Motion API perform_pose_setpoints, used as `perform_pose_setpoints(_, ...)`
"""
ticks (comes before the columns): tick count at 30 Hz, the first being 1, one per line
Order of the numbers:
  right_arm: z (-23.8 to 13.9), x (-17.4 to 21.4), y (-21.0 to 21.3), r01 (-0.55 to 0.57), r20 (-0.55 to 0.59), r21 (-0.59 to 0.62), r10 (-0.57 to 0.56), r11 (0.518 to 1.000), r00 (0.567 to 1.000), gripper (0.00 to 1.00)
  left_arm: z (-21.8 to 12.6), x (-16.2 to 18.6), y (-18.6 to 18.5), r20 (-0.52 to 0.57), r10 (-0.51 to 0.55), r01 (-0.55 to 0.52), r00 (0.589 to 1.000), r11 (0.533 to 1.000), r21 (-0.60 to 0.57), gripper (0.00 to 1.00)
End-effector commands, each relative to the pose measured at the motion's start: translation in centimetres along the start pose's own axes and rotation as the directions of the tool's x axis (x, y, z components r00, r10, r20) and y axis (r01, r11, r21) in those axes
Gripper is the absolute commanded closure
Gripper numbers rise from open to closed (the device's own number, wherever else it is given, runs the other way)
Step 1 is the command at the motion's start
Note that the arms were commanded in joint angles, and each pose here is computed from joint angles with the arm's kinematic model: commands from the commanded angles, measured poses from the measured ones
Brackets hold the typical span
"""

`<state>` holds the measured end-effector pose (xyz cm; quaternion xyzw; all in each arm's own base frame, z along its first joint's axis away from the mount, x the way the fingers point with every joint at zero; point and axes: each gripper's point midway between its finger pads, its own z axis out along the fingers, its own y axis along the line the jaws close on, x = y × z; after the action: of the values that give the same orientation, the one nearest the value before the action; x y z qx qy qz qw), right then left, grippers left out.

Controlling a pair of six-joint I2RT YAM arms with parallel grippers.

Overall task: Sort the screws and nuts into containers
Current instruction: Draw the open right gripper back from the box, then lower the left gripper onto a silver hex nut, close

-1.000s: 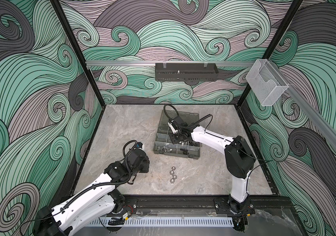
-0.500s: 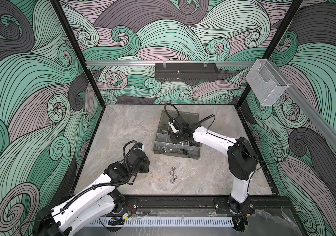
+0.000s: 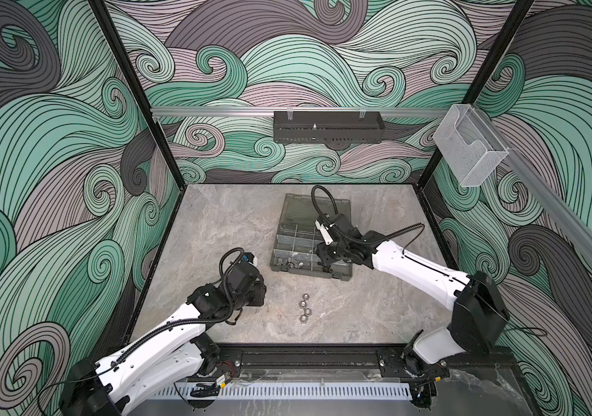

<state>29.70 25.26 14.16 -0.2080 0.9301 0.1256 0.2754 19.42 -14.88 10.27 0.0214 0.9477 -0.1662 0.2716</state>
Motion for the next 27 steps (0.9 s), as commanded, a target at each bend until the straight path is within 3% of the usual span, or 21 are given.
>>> perform_pose_setpoints(1, -1.0, 1.6, -0.7, -0.053, 0.004, 0.006, 0.053, 0.999, 0.999, 0.58, 0.1, 0.0, -0.5, -0.025, -0.01, 0.011, 1.0, 1.0, 0.015, 0.61)
perform_pose_setpoints(15, -2.0, 11.1, -4.1, -0.185, -0.065, 0.088, 0.191, 0.979, 0.979, 0.57, 2.3, -0.1, -3.6, -0.116, 0.066, -0.062, 0.991, 0.997, 0.035, 0.61)
perform_pose_setpoints(27, -2.6, 12.9, -4.7, -0.227, -0.067, 0.097, 0.234, 0.969, 0.97, 0.57, 5.3, 0.6, -8.3, -0.239, 0.164, -0.166, 0.957, 0.986, 0.01, 0.61)
